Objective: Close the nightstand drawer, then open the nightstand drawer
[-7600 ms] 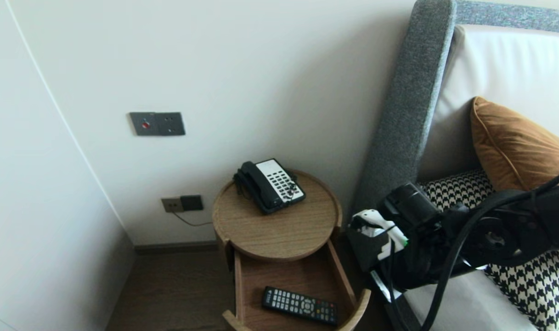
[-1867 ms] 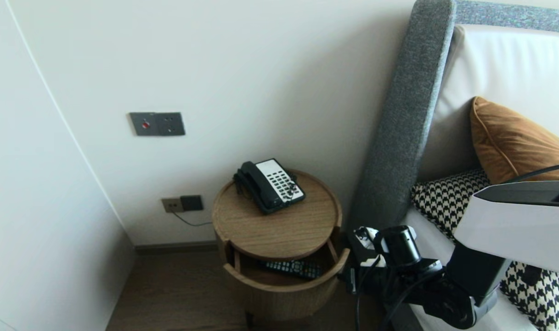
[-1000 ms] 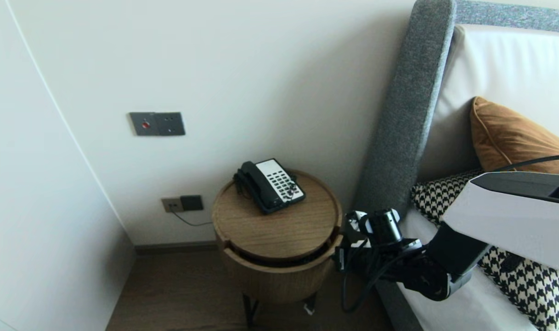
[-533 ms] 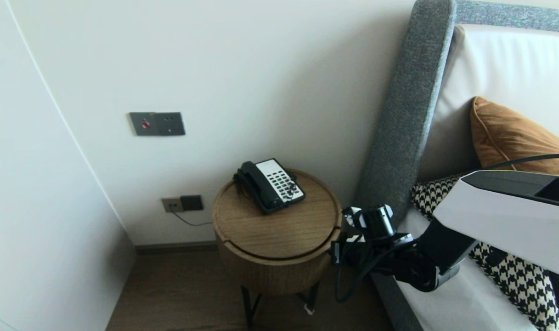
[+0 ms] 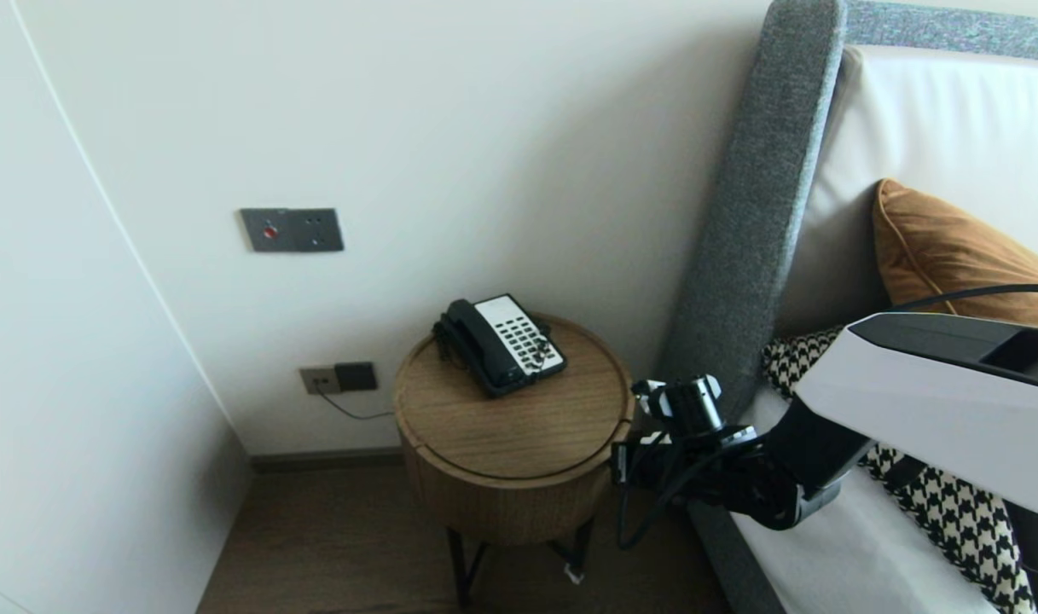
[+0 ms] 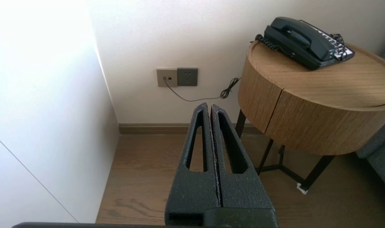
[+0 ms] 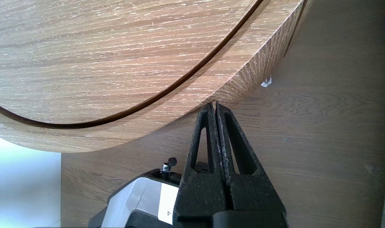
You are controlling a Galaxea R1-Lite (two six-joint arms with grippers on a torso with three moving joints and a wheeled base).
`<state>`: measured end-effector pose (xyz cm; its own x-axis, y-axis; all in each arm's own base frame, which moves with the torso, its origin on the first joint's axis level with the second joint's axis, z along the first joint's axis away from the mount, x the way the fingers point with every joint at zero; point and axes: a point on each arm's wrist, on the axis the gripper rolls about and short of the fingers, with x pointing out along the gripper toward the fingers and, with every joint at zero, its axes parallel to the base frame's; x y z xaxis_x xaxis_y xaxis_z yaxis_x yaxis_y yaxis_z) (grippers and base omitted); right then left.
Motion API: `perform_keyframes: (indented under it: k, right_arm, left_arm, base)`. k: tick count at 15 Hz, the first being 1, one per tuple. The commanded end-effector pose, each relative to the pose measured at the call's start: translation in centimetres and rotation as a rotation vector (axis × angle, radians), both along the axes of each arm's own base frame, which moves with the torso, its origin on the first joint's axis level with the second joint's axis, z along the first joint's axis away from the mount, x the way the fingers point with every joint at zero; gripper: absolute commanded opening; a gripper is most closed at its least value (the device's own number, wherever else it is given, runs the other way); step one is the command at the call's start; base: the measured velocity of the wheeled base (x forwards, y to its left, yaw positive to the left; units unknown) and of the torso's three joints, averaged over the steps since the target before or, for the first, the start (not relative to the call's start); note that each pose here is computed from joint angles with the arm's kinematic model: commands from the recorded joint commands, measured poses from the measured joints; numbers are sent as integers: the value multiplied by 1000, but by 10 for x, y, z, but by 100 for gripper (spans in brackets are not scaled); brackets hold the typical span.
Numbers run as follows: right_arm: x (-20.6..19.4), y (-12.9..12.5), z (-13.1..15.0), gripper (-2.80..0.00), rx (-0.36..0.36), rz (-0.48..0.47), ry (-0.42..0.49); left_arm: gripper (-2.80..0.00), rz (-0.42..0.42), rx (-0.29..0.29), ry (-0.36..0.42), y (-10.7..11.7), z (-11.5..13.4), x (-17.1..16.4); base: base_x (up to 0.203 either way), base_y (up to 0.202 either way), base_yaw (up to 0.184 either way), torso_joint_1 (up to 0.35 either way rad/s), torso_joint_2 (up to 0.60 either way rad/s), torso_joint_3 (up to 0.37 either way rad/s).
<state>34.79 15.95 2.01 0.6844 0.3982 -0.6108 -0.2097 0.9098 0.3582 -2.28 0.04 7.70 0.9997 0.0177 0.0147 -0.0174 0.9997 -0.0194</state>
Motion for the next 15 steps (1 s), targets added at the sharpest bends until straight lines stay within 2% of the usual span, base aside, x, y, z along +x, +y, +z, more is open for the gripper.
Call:
perform_keyframes:
  k: [1,5,9,15]
  right_arm:
    - [-1,0,3,-280,7,1,-10]
    - [-23,-13,0,-280,-26,5,33]
    - [-40,-47,29,-280,-40,-34,-16]
    - [-100,-85,57,-280,-52,-79,-34]
  left_arm:
    - [-280,1,-1,-2,0,0,0]
    - [-280,1,-1,-2,0,0,0]
    - [-280,1,-1,-2,0,0,0]
    - [-280,1,-1,-2,0,0,0]
  base:
    - [0,0,0,0,0,0]
    - [0,0,0,0,0,0]
    - [0,0,0,0,0,0]
    - [0,0,0,0,0,0]
